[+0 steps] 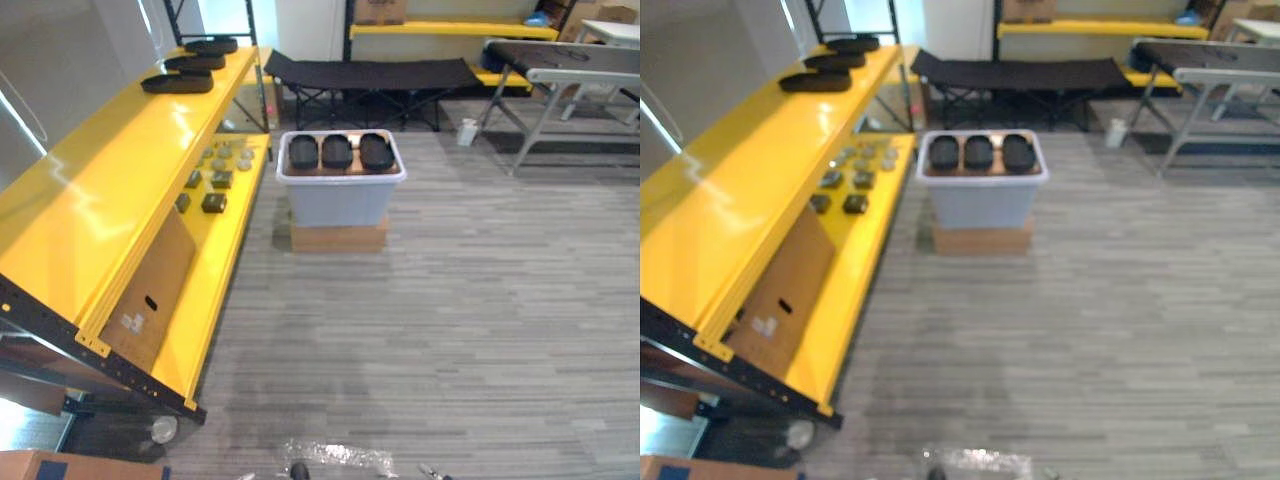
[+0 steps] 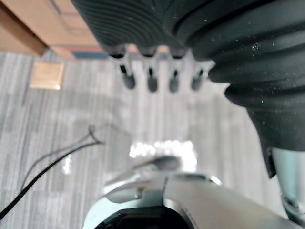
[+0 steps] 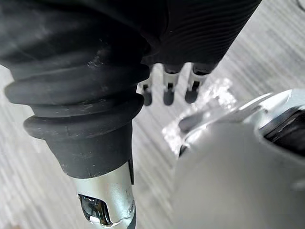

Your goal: Walk over and take plastic housings, then place them on the shelf

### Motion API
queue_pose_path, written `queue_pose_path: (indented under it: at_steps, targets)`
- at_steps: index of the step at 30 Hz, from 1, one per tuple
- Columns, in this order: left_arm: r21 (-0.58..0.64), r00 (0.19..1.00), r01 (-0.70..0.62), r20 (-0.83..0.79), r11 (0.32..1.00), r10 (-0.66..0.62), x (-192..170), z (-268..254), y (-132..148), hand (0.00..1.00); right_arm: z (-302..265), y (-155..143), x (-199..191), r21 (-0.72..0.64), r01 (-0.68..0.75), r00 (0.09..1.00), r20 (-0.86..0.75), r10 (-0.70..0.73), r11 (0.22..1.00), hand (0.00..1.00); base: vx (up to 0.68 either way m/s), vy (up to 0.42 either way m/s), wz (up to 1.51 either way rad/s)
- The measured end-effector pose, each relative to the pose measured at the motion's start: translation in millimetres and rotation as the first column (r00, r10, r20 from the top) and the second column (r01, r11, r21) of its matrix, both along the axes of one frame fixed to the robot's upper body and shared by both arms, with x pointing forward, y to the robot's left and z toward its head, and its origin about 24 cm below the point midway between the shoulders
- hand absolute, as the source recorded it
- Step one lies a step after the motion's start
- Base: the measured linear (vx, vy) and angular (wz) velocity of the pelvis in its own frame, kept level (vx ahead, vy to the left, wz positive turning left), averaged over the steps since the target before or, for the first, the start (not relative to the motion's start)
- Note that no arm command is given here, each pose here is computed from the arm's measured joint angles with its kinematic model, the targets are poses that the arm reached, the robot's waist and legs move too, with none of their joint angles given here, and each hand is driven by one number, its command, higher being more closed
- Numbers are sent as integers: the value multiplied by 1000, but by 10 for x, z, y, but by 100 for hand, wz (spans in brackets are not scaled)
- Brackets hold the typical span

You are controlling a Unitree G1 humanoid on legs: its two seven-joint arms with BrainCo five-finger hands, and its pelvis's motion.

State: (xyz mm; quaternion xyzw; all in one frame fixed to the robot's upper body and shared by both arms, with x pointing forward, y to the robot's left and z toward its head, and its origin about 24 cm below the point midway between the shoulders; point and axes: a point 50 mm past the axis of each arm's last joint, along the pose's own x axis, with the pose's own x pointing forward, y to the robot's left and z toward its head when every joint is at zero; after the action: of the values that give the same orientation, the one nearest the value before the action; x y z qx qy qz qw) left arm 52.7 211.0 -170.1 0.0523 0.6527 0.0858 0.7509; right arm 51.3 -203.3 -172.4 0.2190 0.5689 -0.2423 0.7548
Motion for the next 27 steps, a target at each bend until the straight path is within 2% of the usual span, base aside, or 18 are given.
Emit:
queue_pose_path:
  at_steps: [8,16,27]
  targets:
    - [8,1000,16,12,1000,-16,58,11,22,0,11,-1,85,-9,-27,999,21,27,1000,0,114,5,4]
    - [53,992,58,113,997,-63,418,95,86,0,93,42,495,-25,-78,987,140,81,997,0,10,13,4]
    - [105,977,88,186,991,-107,683,175,98,0,161,44,702,-56,-112,969,217,121,992,0,-65,2,-2]
